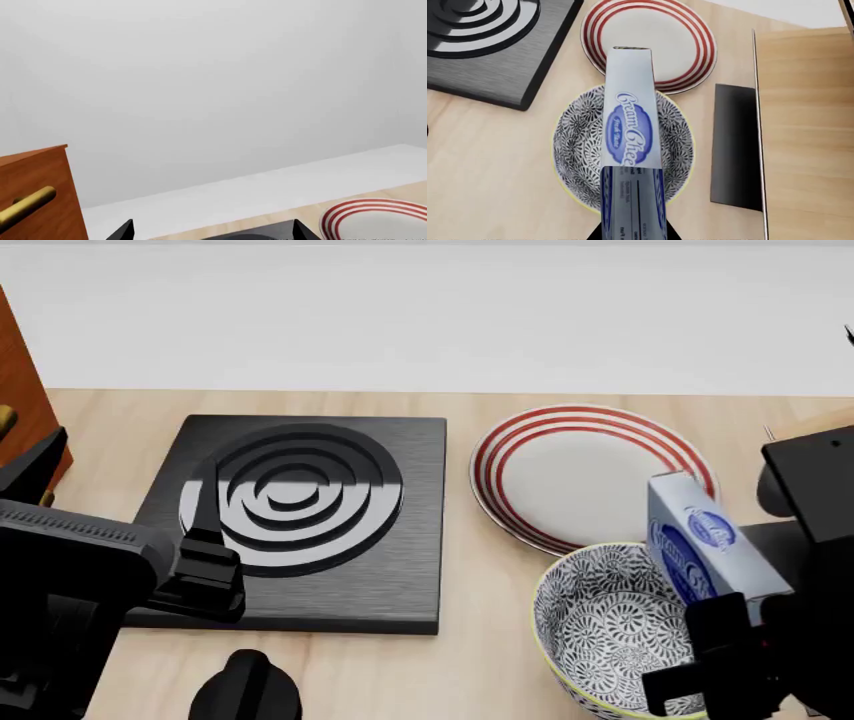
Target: Pick up the cream cheese and put it in the bowl.
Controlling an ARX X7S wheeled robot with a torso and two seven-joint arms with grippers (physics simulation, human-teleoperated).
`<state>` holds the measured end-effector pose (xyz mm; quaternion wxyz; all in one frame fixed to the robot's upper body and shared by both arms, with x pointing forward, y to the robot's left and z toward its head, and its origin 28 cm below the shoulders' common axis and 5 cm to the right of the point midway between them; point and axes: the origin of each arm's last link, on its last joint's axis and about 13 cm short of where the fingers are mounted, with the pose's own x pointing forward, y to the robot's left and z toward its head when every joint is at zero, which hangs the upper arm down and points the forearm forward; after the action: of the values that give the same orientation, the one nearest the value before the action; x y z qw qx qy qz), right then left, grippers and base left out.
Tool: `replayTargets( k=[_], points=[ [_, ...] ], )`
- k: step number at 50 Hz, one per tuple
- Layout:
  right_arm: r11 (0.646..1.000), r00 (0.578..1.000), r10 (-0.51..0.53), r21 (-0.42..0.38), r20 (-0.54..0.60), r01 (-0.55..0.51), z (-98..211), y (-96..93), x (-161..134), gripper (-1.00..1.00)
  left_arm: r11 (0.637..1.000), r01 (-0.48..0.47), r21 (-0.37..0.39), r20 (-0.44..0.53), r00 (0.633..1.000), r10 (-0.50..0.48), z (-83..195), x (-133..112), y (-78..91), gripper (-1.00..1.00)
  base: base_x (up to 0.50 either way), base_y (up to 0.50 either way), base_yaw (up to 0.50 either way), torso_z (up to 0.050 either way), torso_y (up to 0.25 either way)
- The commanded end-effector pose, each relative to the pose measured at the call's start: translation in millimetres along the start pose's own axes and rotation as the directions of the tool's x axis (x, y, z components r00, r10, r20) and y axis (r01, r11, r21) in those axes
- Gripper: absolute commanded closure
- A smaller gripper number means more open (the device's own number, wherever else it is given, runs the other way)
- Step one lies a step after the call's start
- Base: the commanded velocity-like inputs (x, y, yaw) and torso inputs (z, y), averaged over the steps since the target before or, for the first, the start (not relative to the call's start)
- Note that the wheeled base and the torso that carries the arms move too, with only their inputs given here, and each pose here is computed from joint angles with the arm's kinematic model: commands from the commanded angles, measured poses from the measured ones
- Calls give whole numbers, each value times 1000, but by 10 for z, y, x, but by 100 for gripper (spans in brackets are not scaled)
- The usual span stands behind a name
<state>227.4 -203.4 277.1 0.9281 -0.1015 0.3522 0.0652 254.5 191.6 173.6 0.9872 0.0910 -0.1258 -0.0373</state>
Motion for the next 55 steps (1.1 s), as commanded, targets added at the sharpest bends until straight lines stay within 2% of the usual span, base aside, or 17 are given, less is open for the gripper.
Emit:
replayTargets(
  k=[1,21,55],
  points=[
    [1000,1000,-9,-4,-8,9,27,-13,49,100,1000,-1,1,-6,1000,1,-15,9,1,-100,0,0,0,0,0],
    [1000,999,6,-6,-35,-6,112,-32,141,100,1000,5,3,-19,1000,-5,-27,21,2,-100,0,0,0,0,1],
    [1000,995,26,10,-93,-25,25,-46,431,100,1000,3,-4,-26,1000,-3,-75,51,-10,-100,0,0,0,0,1]
  ],
)
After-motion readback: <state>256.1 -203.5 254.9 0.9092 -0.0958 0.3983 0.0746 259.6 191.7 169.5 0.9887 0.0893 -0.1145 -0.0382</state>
